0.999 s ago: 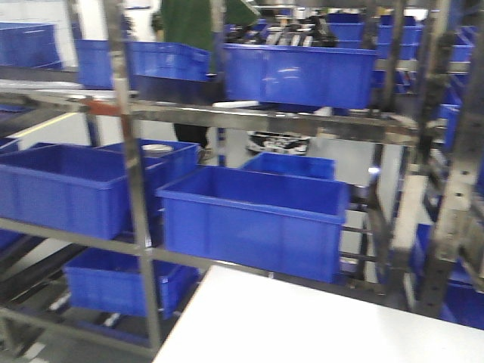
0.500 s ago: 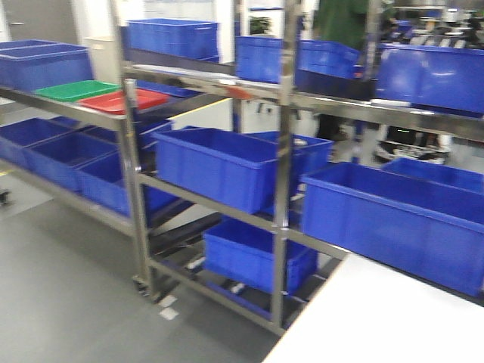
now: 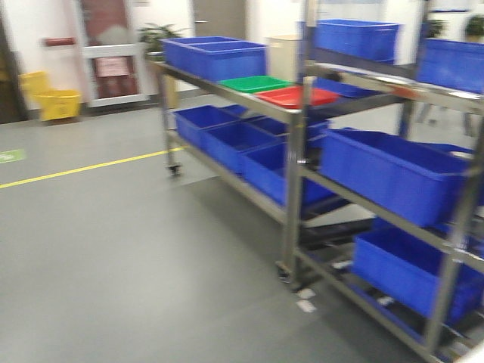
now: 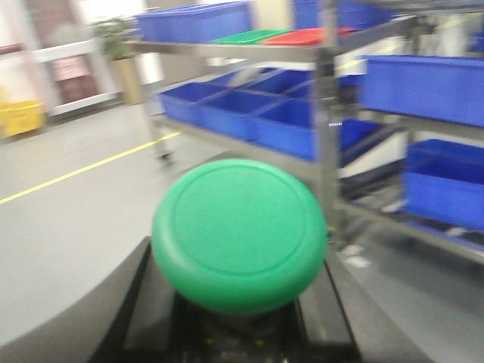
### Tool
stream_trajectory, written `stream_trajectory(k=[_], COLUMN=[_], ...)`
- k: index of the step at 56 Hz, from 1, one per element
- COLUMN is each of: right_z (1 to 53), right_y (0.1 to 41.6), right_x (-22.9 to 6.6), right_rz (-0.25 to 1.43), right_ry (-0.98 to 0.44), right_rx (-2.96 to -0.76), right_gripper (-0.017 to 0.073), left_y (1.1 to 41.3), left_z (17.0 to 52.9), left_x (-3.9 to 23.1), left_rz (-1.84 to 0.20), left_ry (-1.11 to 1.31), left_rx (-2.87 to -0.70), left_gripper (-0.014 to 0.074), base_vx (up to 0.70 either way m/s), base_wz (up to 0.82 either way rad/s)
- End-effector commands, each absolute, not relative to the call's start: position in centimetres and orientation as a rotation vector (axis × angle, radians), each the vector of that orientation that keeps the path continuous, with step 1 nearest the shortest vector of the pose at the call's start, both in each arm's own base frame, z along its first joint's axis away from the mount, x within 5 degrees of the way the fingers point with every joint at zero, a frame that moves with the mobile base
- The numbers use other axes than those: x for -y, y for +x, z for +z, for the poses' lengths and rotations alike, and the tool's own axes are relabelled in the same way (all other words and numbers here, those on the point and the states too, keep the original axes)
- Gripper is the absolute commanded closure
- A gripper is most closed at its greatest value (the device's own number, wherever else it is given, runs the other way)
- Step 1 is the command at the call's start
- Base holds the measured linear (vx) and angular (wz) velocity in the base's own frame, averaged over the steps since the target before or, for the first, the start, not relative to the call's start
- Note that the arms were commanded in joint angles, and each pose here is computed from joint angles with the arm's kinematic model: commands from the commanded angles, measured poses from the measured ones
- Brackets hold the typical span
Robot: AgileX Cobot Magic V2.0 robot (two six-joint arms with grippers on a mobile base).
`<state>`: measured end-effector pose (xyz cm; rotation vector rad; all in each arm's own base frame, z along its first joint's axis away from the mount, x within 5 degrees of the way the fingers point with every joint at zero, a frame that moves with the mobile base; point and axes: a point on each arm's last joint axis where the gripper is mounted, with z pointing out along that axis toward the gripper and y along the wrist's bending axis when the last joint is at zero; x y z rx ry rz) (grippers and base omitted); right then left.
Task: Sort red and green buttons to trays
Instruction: 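Drive the base to the counter holding the green and red trays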
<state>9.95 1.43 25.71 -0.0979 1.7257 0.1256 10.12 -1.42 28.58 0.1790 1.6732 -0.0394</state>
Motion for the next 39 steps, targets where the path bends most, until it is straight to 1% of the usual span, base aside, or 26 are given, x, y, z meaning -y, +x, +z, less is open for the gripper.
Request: stream_trajectory(k=[1, 10, 19, 28, 39], right_z=[27.52, 27.52, 27.52, 27.52, 27.52], right_y=[10.11, 10.11, 10.11, 10.11, 10.11], right_x=[-1.57, -1.57, -1.57, -1.57, -1.57], right_rz=[0.13, 0.13, 0.13, 0.13, 0.13], right_ry=[-0.114, -0.114, -0.114, -0.114, -0.114], right_rx=[-1.613, -1.613, -1.613, -1.613, -1.613], right_gripper=[0.0567, 0.0567, 0.0567, 0.0567, 0.0567], left_y=[10.1, 10.1, 10.1, 10.1, 10.1], left_z=[30.09, 30.09, 30.09, 30.09, 30.09], left_x=[1.84, 1.84, 1.84, 1.84, 1.84], left_rz=[-0.087, -0.087, -0.087, -0.087, -0.087], left_ry=[0.195, 0.195, 0.195, 0.195, 0.195], left_rx=[-1.585, -1.585, -1.585, -1.585, -1.585], left_gripper=[0.0594, 0.0594, 0.0594, 0.0594, 0.0594], base_vx=[-0.03, 0.0, 0.06, 0.13, 0.19], base_wz=[0.94, 0.89, 0.69, 0.49, 0.36])
